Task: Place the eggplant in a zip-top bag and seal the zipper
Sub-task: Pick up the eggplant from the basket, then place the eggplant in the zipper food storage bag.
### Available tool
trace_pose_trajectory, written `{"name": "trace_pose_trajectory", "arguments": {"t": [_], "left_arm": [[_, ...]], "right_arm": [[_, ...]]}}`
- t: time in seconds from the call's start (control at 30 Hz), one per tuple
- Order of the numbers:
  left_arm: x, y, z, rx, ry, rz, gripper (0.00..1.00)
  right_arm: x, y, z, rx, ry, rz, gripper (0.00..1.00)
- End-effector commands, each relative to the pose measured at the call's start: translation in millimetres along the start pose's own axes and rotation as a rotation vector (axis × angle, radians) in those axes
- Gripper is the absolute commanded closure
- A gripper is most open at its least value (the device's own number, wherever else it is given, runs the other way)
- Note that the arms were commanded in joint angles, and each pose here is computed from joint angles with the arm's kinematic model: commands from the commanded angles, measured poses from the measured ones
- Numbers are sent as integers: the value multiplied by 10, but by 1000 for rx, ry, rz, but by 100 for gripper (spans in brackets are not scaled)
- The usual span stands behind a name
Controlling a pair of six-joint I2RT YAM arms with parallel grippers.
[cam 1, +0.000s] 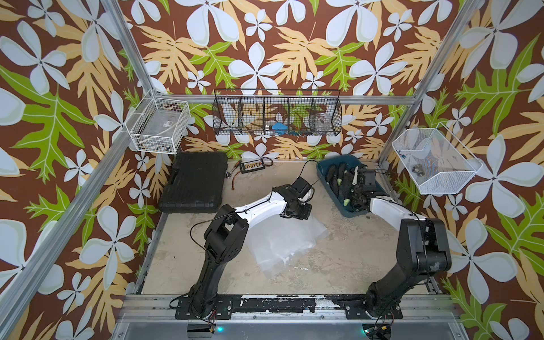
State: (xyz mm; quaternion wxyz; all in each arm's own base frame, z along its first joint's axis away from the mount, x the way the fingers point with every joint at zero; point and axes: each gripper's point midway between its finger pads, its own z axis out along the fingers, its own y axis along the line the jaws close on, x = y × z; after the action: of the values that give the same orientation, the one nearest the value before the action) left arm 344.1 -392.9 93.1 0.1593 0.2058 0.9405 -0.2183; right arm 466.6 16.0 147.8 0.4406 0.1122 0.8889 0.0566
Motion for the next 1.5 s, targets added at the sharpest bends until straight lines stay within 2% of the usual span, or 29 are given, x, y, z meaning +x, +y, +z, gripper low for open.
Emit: {"name": "trace_pose_trajectory", "arguments": {"t": [0.0,0.17,0.3,0.4,0.53,0.7,0.93,1.13,1.27,1.47], "left_arm": [[-62,24,9,-5,-22,-3,95],[-67,97,-4,-6,-24,-24,95],[-70,87,-17,14,-29,-33,95],[-82,85,-36,15,-36,-30,95],[-82,77,-60,19,-45,-30,95],[-81,75,-78,20,-54,-36,95],[-108,69,-134,19,-69,-32,95],[-74,55,-214,18,-74,-27,95],[2,60,-311,-21,-91,-6,96],[176,-94,-308,-15,-63,39,98]], "right_arm": [[115,290,-275,-94,38,-23,71],[412,860,-1008,-326,71,-11,72],[699,1232,-1531,-584,105,2,72],[1033,1359,-1651,-672,227,-36,74],[1396,1372,-1694,-717,371,-75,76],[1620,1335,-1657,-701,455,-59,78],[1976,1405,-1673,-655,557,-130,79],[1965,1259,-1474,-516,564,-93,81],[1967,1278,-1387,-481,621,-81,81],[1741,1348,-1351,-453,601,-116,79]]}}
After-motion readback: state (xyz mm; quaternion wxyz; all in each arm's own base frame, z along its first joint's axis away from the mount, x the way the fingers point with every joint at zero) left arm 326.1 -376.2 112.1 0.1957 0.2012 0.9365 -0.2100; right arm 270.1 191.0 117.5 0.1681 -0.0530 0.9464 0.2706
